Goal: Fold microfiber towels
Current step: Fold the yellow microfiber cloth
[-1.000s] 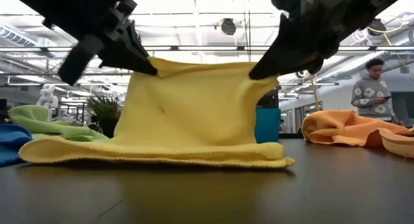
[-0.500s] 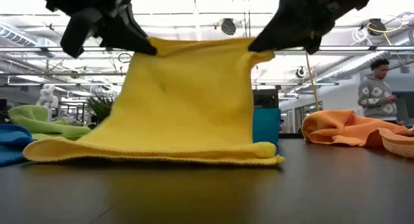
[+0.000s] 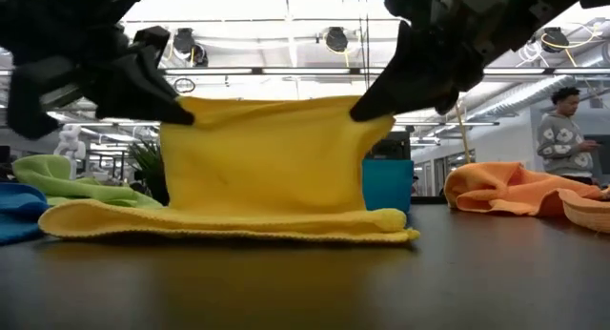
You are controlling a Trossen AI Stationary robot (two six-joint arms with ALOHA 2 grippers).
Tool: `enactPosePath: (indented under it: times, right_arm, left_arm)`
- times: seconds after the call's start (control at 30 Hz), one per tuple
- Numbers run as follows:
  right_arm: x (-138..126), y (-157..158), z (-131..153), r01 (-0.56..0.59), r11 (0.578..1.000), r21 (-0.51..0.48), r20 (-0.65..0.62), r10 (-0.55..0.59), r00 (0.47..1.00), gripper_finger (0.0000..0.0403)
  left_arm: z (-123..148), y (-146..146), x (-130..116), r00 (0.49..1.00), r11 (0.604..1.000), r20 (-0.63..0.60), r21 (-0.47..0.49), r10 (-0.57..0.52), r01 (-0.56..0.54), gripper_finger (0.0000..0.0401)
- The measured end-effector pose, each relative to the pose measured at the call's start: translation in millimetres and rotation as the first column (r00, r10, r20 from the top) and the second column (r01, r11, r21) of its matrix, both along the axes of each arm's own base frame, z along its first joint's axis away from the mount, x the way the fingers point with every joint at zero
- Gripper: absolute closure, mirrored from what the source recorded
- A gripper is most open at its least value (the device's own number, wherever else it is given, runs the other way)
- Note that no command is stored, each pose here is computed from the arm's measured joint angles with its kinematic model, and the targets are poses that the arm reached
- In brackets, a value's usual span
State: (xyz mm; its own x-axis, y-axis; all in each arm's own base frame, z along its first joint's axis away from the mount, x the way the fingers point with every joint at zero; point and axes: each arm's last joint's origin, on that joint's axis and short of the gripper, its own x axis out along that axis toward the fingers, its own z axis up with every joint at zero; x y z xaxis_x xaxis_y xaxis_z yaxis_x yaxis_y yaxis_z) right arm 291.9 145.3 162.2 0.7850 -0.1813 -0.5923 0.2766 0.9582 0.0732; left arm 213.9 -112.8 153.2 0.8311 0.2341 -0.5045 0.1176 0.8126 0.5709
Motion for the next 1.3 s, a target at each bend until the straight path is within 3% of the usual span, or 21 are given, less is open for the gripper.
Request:
enactPosePath:
  times: [0.4,0.53,0.77,1.13,1.3]
  right_arm:
    - [7.0,17.5,-17.7,-0.101,0.990,0.097,0.022,0.099,0.995,0.0403]
    - [8.9,20.6,-28.2,-0.102,0.987,0.123,0.009,0.102,0.995,0.0403]
    - [8.6,21.9,-32.0,-0.130,0.980,0.151,-0.013,0.134,0.991,0.0403]
    - [6.9,27.4,-31.3,-0.159,0.967,0.199,-0.007,0.163,0.987,0.0400]
    - [5.9,33.2,-29.4,-0.227,0.950,0.213,0.008,0.231,0.973,0.0396]
  left_arm:
    - [-5.2,-28.5,-15.1,0.985,0.969,0.005,-0.179,-0.175,0.173,0.0401]
    - [-18.6,-39.8,-13.3,0.979,0.953,0.000,-0.228,-0.206,0.200,0.0401]
    - [-46.9,-55.9,-5.0,0.970,0.942,-0.018,-0.241,-0.244,0.232,0.0398]
    - [-48.2,-62.0,-0.5,0.962,0.933,-0.027,-0.254,-0.271,0.255,0.0398]
    - [-48.3,-62.8,-0.9,0.957,0.926,-0.033,-0.265,-0.287,0.269,0.0393]
